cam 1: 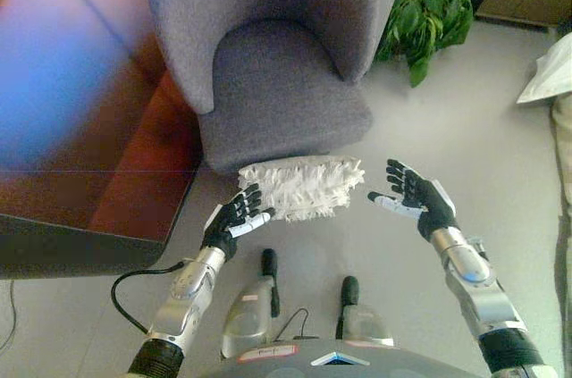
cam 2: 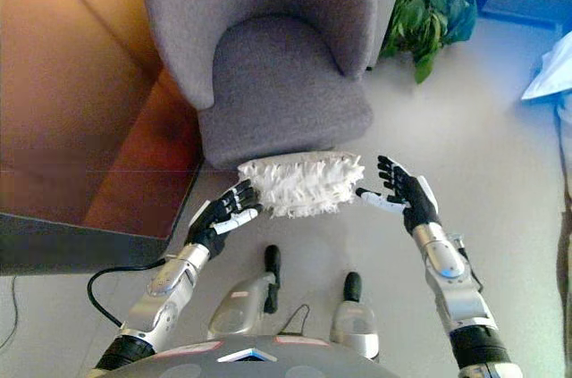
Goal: Pick up the pillow and put it on the sofa.
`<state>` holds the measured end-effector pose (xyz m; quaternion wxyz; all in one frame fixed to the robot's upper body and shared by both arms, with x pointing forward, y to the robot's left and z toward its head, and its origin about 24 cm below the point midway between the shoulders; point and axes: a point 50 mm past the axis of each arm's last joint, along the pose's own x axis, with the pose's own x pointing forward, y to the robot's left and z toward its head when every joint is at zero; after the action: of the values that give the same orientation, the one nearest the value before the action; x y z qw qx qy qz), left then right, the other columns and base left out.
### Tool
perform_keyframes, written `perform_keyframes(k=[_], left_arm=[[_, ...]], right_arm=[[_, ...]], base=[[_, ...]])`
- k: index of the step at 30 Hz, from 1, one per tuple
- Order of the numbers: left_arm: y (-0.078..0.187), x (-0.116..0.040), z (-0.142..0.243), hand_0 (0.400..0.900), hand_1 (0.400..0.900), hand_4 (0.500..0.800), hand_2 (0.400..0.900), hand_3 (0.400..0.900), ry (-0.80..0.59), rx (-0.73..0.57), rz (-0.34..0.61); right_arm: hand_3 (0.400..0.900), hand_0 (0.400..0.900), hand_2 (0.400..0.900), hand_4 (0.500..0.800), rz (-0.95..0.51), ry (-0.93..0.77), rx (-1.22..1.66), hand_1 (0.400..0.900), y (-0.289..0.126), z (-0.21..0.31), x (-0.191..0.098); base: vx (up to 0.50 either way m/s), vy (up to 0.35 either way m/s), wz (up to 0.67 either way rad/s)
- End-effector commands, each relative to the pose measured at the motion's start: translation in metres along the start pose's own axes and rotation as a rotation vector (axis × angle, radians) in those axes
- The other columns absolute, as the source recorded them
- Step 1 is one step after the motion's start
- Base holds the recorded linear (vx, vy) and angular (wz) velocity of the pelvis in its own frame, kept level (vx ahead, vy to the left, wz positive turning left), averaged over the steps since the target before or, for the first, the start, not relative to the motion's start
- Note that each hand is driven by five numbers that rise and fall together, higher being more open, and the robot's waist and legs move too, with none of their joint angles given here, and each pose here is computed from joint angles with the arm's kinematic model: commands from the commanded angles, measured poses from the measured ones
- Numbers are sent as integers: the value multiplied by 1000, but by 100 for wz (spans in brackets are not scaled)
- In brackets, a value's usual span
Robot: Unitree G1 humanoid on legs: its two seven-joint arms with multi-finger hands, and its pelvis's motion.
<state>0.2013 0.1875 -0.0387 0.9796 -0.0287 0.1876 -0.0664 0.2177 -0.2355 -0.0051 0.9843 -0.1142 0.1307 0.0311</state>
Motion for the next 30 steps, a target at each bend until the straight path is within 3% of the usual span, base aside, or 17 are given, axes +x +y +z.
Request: perform_keyframes(k=[1,10,18,23,27,30], left_arm=[[8,11,51,900,900,800,900,900,-232,47,16],[28,10,71,900,900,800,900,900,-276,128,84],[24,18,81,900,900,800,900,900,-323,123,92],[23,23,107,900,900,800,900,900,-435,138,107],[0,38,132,900,900,800,900,900,-532,70,79],[-8,40,148,900,900,800,900,900,-599,39,69]], right_arm=[[900,900,900,800,-4,-283,-10,900,1,56,15],[900,900,900,800,69,-306,9,900,27,65,26],[900,900,900,800,-41,-324,-136,900,6,70,21],[900,900,900,800,-124,-367,-543,900,-11,88,30],[900,900,900,800,-238,-405,-1052,900,-36,121,46],[900,900,900,800,-270,-418,-1193,900,-44,130,50]], base=[[352,145,-7],[371,262,-3],[315,-212,13],[232,-289,64],[49,-263,85],[-65,-54,25]])
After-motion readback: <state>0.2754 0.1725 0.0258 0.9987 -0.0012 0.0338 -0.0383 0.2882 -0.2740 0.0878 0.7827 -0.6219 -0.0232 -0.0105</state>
